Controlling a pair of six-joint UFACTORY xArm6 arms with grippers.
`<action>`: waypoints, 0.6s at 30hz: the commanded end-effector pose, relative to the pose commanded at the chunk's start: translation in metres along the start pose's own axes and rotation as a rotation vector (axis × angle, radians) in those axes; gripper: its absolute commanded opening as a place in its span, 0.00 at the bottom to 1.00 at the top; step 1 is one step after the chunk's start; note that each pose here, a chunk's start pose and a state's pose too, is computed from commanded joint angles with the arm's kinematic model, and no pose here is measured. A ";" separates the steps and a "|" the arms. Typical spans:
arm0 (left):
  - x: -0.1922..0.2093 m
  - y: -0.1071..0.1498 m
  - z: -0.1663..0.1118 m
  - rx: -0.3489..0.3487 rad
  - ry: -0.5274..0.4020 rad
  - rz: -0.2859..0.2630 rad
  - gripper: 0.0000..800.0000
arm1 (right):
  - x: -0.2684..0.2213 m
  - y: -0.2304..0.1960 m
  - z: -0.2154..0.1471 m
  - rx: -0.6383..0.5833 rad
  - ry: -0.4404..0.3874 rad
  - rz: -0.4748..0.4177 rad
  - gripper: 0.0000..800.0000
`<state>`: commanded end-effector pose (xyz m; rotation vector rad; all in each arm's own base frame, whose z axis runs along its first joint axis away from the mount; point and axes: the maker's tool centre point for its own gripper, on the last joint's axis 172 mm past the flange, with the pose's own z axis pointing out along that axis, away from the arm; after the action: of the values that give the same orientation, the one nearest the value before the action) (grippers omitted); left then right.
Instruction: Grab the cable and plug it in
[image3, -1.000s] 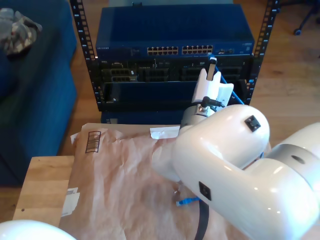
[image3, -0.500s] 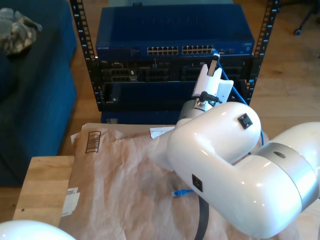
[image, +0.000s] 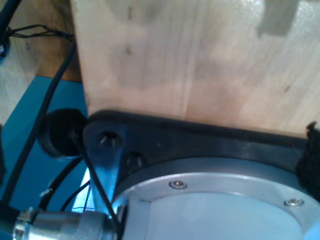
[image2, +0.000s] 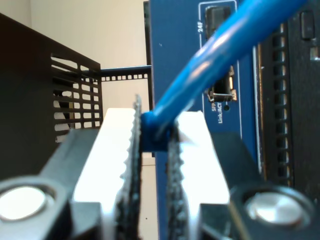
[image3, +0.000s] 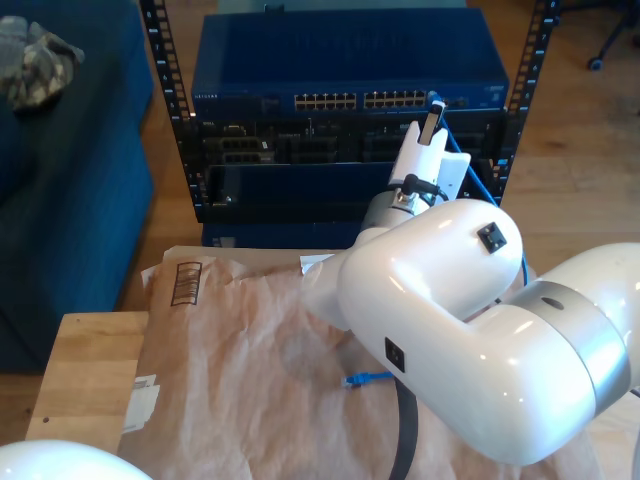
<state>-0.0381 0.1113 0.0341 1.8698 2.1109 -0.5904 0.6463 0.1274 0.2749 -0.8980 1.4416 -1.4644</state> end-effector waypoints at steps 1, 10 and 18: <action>0.000 0.000 0.000 0.000 0.000 0.000 1.00 | -0.001 0.002 0.001 -0.007 -0.003 0.000 0.00; 0.000 0.000 0.000 0.000 0.000 0.000 1.00 | -0.003 0.001 0.002 -0.013 -0.010 0.004 0.00; 0.000 0.000 0.000 0.000 0.000 0.000 1.00 | -0.006 0.007 0.001 -0.033 -0.022 0.003 0.00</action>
<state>-0.0381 0.1113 0.0341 1.8698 2.1109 -0.5904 0.6502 0.1330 0.2689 -0.9288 1.4545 -1.4281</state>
